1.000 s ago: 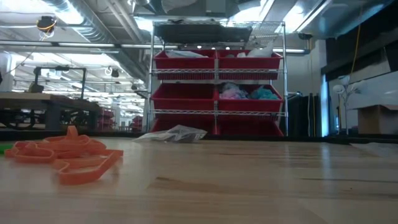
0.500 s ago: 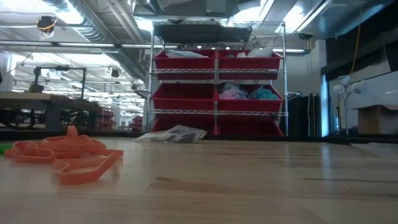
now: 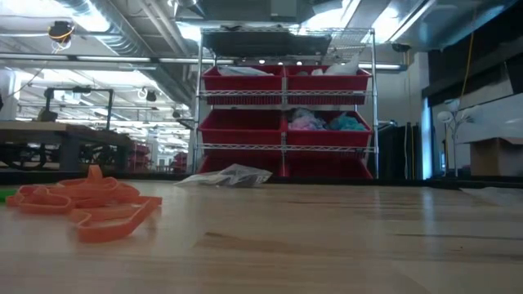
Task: Sort rubber bands
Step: Open the transparent zip bag
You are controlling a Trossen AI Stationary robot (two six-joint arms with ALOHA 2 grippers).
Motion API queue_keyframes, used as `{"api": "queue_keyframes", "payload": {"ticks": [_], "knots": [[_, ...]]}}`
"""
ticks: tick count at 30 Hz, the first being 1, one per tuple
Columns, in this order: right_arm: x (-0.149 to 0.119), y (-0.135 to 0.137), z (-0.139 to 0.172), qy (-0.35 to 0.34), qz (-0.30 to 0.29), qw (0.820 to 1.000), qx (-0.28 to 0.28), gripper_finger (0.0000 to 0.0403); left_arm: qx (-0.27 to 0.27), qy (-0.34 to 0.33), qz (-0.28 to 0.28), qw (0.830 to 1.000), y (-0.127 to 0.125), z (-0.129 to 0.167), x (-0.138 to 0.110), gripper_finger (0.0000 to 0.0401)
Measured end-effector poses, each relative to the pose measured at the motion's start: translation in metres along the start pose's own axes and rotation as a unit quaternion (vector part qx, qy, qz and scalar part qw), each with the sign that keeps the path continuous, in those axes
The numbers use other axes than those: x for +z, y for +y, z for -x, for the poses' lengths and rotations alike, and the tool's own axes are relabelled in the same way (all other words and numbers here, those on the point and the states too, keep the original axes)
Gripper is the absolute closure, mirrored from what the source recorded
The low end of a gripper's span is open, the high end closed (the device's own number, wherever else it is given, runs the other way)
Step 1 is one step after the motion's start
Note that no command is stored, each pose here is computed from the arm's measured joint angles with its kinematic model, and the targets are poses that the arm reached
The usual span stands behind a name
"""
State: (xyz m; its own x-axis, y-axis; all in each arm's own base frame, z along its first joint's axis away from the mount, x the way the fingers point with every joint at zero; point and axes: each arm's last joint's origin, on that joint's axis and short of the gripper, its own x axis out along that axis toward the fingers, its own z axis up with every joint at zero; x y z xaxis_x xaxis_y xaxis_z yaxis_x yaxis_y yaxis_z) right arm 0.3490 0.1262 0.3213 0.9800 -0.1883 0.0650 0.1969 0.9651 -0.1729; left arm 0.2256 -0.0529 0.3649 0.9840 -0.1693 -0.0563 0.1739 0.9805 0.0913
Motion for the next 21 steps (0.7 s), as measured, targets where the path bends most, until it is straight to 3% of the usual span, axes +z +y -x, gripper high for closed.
{"api": "queue_keyframes", "payload": {"ticks": [6,10,21], "knots": [[0.011,0.007,0.006,-0.052,0.014,0.996,0.071,0.0226,-0.019,-0.022,0.015,0.999,0.000,0.005,0.006,0.0401],[0.010,-0.002,-0.001,-0.063,-0.011,0.997,0.041,0.0222,-0.032,-0.028,0.016,0.999,0.000,0.004,0.006,0.0401],[0.012,-0.006,-0.023,-0.077,-0.012,0.994,0.072,0.0221,-0.033,-0.023,0.019,0.999,-0.001,-0.002,0.003,0.0401]]}}
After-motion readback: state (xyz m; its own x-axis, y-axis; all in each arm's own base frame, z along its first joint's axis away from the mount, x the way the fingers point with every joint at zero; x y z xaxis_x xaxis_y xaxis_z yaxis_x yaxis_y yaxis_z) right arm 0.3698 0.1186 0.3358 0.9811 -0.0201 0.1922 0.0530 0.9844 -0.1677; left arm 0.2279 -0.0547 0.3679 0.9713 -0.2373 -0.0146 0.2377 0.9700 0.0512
